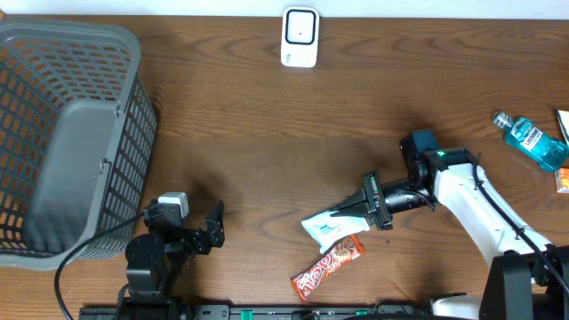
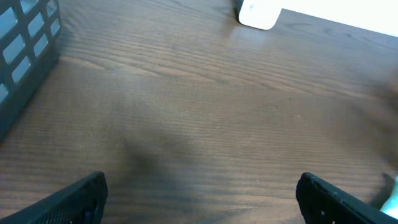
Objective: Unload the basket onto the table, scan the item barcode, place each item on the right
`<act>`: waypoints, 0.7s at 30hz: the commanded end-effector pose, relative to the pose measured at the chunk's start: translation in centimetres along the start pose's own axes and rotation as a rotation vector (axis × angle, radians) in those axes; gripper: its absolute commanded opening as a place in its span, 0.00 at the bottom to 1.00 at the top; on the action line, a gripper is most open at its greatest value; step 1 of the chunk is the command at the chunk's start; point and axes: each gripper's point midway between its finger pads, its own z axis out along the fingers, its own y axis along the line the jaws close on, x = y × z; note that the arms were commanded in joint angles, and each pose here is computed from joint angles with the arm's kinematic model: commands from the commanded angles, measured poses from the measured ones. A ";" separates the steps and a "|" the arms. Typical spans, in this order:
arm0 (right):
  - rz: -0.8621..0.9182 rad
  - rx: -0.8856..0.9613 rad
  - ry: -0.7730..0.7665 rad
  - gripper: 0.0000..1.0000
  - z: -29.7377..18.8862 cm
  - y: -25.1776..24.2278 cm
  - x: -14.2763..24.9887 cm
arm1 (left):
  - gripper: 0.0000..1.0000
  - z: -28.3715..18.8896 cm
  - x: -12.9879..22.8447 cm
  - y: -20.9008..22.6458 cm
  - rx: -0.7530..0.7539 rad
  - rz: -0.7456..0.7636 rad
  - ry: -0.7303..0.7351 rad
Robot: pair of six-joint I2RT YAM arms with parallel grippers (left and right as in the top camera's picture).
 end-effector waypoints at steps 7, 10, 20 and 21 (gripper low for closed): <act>-1.092 -0.039 -0.229 0.14 -0.5 5.1 -2.4 | 0.96 0.1 0.5 0.0 0.004 -0.003 0.016; -1.293 0.018 -0.313 0.30 -0.5 5.6 -3.5 | 0.97 0.1 0.5 0.0 0.004 -0.003 0.016; -1.580 0.454 -0.466 0.51 2.0 2.1 -7.6 | 0.96 0.1 0.5 0.0 0.004 -0.003 0.016; -1.560 0.503 -0.494 0.44 2.0 1.6 -8.1 | 0.97 0.1 0.5 0.0 0.004 -0.003 0.016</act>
